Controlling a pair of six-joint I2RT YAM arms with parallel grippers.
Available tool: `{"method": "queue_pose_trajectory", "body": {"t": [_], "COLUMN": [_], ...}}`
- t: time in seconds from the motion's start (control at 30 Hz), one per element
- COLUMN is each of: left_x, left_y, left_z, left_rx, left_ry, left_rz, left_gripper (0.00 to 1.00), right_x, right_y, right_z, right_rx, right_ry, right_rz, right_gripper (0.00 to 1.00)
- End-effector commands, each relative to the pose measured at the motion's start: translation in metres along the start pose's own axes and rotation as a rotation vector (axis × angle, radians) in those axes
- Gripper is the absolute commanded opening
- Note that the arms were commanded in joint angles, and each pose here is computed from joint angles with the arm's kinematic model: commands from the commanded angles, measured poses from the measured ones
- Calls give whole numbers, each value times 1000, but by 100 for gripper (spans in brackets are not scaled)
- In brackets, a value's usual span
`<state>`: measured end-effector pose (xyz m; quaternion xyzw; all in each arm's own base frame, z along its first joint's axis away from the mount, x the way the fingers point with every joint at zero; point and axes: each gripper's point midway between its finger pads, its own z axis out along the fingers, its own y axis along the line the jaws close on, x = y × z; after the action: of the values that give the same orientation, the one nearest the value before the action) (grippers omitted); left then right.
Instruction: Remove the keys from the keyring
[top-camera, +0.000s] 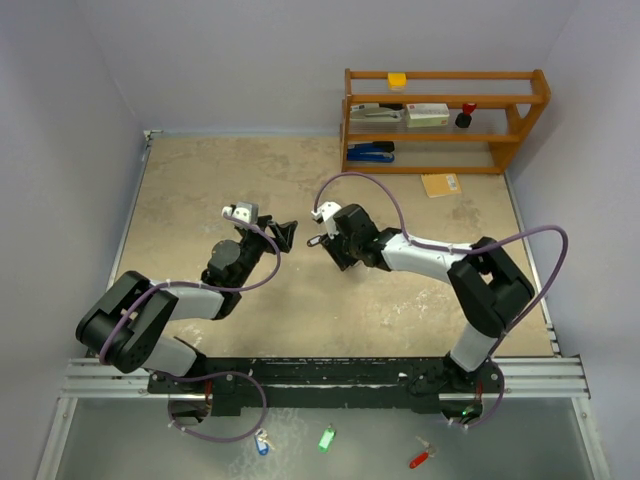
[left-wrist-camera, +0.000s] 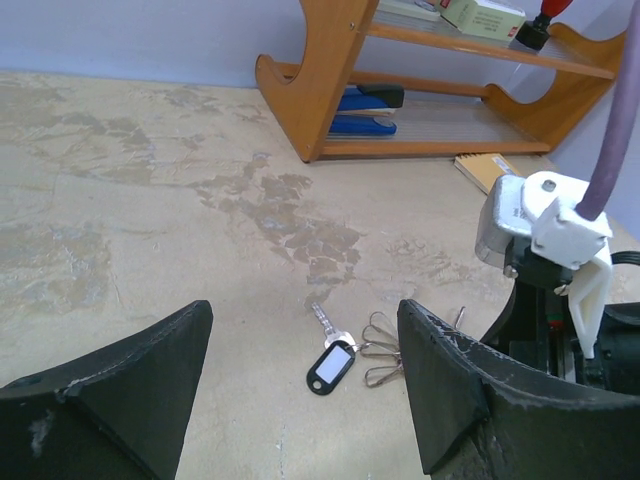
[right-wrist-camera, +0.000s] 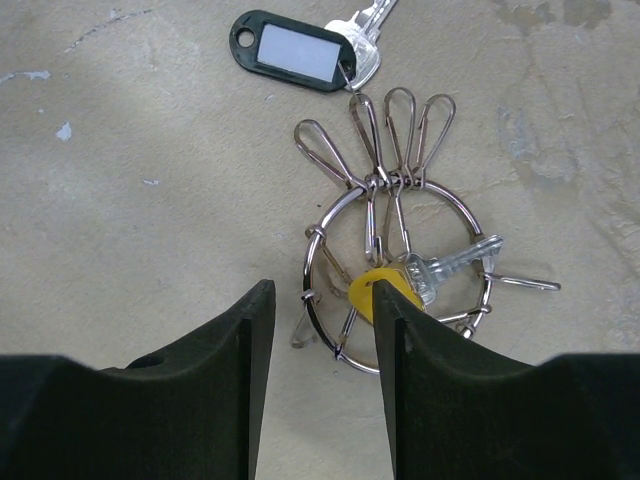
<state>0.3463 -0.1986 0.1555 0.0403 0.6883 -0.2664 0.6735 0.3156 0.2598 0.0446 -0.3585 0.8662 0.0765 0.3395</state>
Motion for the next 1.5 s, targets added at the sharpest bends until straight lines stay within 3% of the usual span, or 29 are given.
{"method": "queue_pose_trajectory", "body": {"t": [0.0, 0.3, 0.43, 0.9, 1.0, 1.1, 1.23, 1.47], "left_x": [-15, -13, -14, -17, -19, -22, -28, -34], "left_y": [1, 6, 7, 11, 12, 12, 12, 12], "left_z": [-1, 0, 0, -1, -1, -1, -1, 0], "left_rx": [-6, -30, -39, -61, -69, -71, -76, -83], "left_ry": [-51, -50, -56, -68, -77, -88, -101, -113], "left_rz": [7, 8, 8, 2, -2, -3, -2, 5], "left_gripper": [72, 72, 72, 72, 72, 72, 72, 72], "right_x": [-18, 0, 16, 73, 82, 83, 50, -92], "right_y": [2, 7, 8, -2, -5, -9, -21, -16], "right_z": [1, 11, 20, 38, 38, 37, 23, -55], "right_rx": [-29, -46, -47, 49, 74, 97, 152, 32], "right_ry": [-37, 13, 81, 333, 373, 381, 264, -205], "right_rz": [18, 41, 56, 60, 65, 71, 88, 170], "right_gripper": [46, 43, 33, 25, 2, 0, 0, 0]}}
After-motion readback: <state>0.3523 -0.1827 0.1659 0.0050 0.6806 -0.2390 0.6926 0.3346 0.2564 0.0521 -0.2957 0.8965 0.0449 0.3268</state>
